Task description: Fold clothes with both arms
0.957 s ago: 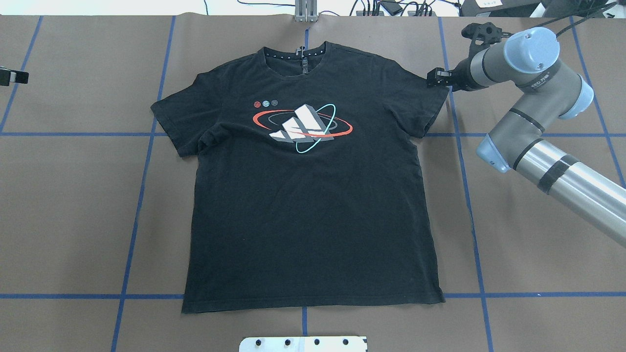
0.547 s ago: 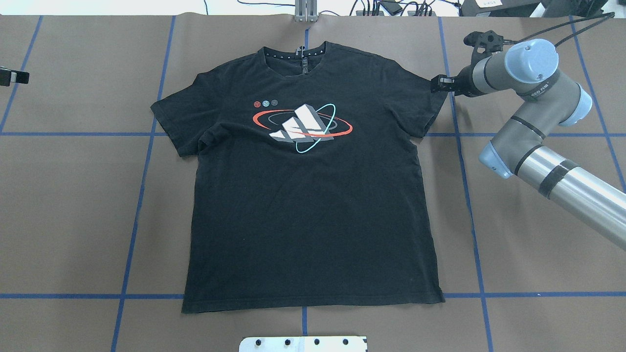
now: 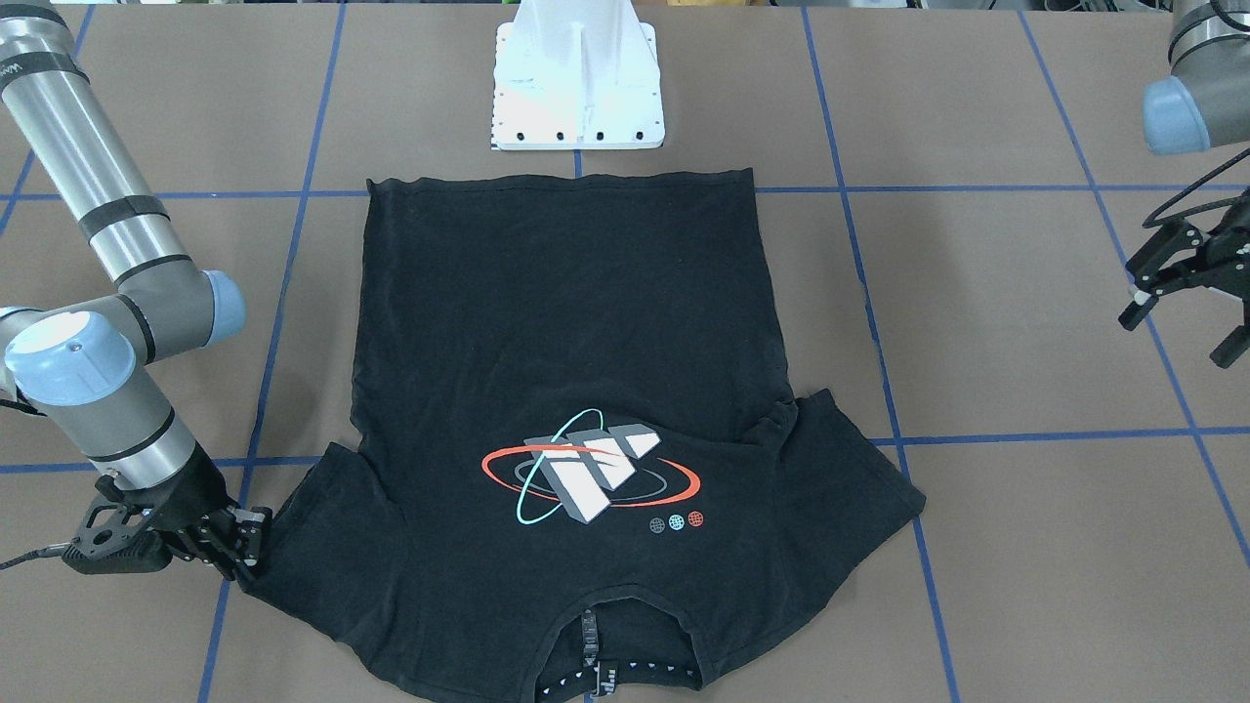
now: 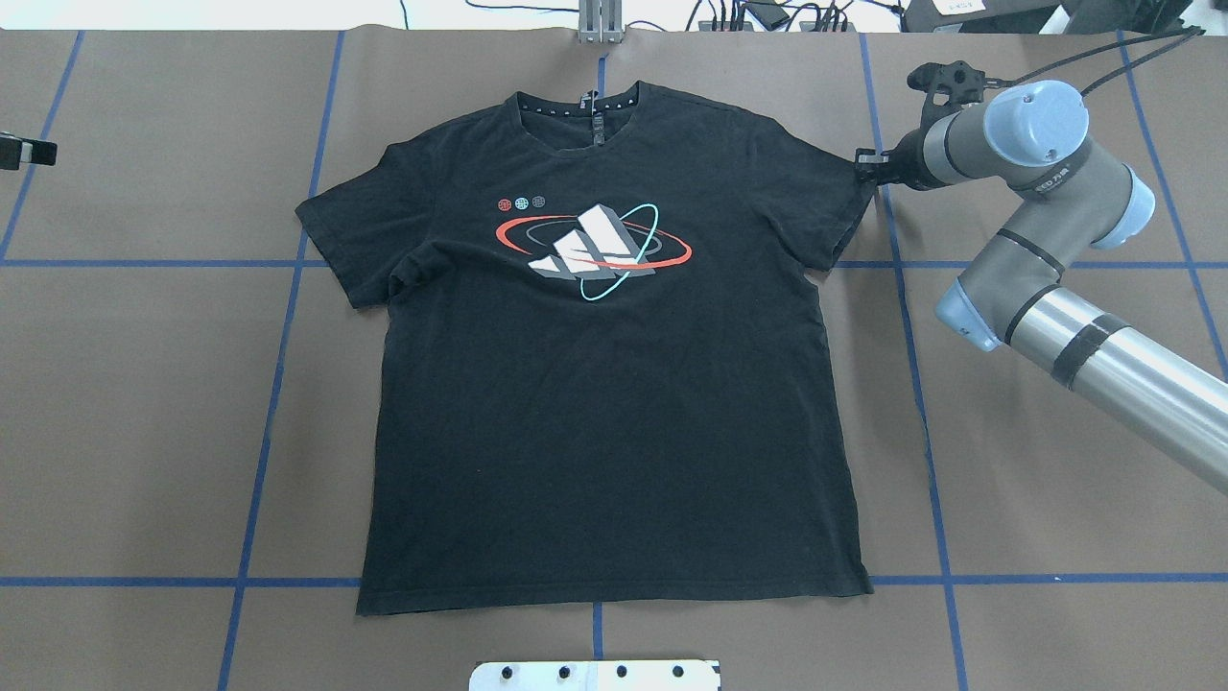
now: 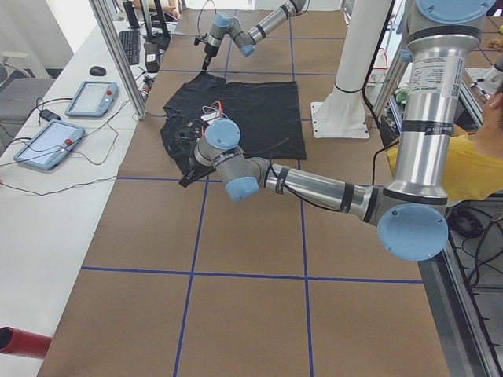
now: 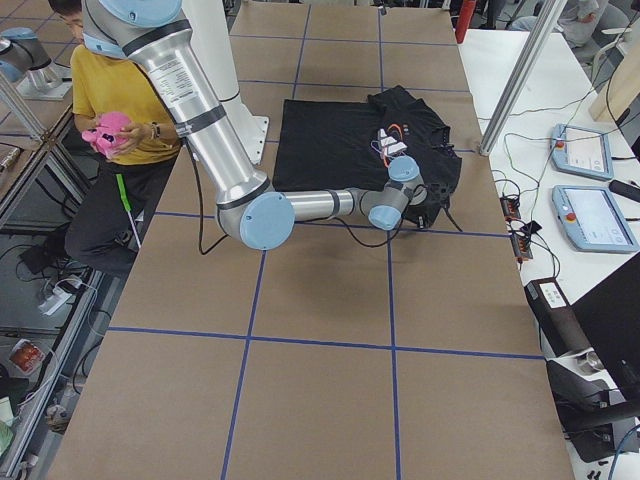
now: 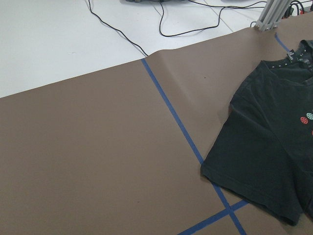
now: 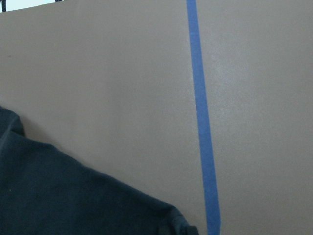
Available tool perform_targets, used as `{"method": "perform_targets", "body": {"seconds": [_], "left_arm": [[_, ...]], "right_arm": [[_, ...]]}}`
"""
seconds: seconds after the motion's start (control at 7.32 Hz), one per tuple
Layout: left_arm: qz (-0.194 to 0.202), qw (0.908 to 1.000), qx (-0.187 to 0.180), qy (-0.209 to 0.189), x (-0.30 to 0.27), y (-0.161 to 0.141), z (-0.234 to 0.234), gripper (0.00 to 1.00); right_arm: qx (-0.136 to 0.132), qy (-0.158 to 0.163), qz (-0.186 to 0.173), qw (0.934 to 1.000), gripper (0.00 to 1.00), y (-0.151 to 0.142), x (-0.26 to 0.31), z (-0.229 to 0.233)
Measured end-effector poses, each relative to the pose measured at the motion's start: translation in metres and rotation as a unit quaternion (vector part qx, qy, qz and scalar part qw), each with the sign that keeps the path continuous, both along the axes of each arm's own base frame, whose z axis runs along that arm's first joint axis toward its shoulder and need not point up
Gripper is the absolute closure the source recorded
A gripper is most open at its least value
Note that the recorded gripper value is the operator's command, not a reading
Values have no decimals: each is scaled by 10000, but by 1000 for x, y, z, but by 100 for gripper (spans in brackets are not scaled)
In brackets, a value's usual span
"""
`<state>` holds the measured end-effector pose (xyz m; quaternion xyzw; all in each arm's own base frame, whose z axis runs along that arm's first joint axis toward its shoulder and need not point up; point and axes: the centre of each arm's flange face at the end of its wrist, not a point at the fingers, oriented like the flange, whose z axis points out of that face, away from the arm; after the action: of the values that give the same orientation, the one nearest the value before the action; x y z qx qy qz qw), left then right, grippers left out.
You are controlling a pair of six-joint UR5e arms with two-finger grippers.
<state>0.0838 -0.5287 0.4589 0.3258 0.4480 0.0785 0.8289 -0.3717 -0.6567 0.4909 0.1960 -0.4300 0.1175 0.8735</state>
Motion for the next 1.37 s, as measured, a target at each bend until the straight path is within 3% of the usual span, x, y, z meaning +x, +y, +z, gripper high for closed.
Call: {"method": "perform_targets", "body": {"seconds": [0.41, 0.68, 0.96, 1.37], "left_arm": [[2, 10000, -14, -5, 0, 0, 2, 0], [5, 10000, -24, -11, 1, 0, 3, 0], [1, 10000, -36, -16, 1, 0, 4, 0], [1, 10000, -38, -17, 1, 0, 4, 0]], "right_arm": [[119, -120, 26, 9999, 100, -2, 5, -13], [182, -342, 101, 9992, 100, 2, 8, -51], [-15, -522, 275, 9983, 100, 8, -10, -106], [-381, -297, 590, 9971, 100, 9, -100, -204]]}}
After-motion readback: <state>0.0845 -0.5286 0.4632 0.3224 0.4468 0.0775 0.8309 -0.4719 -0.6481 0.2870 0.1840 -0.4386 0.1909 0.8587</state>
